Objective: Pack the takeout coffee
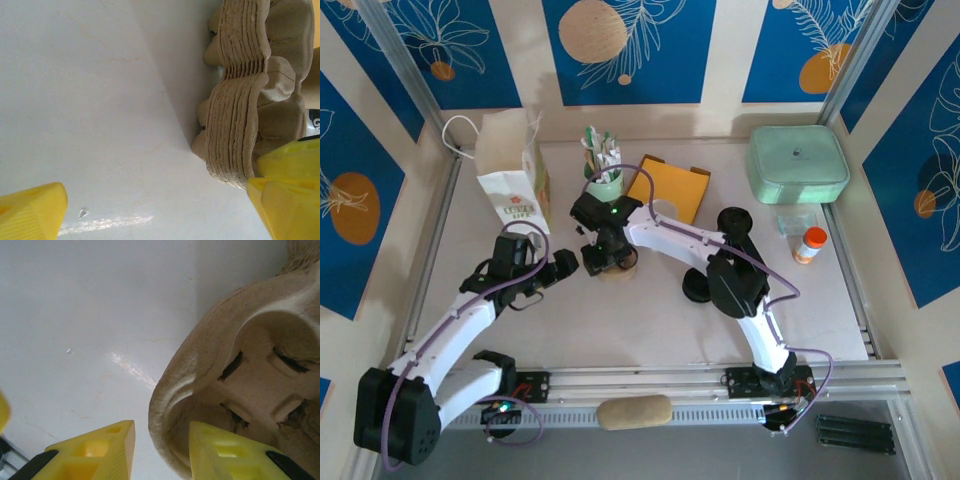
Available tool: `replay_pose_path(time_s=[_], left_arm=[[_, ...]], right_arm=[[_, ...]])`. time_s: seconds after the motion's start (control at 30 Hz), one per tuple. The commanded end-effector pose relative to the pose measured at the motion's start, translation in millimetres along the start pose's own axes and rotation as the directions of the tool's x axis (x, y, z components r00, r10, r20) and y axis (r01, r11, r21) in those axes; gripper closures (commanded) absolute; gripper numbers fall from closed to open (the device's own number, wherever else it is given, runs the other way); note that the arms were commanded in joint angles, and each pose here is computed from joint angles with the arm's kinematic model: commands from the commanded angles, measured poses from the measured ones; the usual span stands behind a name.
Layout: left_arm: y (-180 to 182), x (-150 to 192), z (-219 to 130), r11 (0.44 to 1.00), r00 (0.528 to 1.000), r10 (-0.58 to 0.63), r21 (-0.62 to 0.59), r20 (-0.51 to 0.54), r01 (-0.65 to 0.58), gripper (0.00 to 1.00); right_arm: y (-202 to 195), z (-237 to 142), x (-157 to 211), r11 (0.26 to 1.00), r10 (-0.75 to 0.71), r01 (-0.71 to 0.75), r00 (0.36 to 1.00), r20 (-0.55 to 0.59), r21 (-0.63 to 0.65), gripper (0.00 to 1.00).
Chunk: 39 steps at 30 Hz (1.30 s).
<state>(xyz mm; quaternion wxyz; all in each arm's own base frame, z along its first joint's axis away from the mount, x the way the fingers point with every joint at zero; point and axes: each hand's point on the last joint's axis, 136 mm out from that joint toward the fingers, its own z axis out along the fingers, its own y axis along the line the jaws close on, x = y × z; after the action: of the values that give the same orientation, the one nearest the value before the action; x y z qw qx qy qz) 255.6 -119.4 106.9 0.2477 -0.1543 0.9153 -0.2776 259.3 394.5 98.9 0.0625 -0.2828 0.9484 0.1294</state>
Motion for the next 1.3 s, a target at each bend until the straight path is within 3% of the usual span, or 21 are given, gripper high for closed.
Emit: replay_pose_path(time_s=[0.0, 0.5, 1.27], left_arm=[[2.2, 2.2, 2.4, 1.0, 1.0, -0.008, 0.008, -0.007, 0.008, 0.01], [2.9, 3.7, 5.2, 1.0, 1.0, -0.01, 0.012, -0.014, 0.011, 0.01], [1.4, 5.7, 7.6, 1.0, 1.0, -0.008, 0.024, -0.028, 0.008, 0.01]], right_arm=[[5.8, -3.8, -3.0, 1.0, -0.015, 0.015, 1.0, -0.005, -0.019, 0.66], [5.6, -5.2, -3.8, 1.0, -0.013, 0.013, 1.0, -0.002, -0.021, 0.73], [4.6, -8.9, -5.6, 1.0, -0.005, 0.005, 1.0, 0.01, -0.022, 0.76]])
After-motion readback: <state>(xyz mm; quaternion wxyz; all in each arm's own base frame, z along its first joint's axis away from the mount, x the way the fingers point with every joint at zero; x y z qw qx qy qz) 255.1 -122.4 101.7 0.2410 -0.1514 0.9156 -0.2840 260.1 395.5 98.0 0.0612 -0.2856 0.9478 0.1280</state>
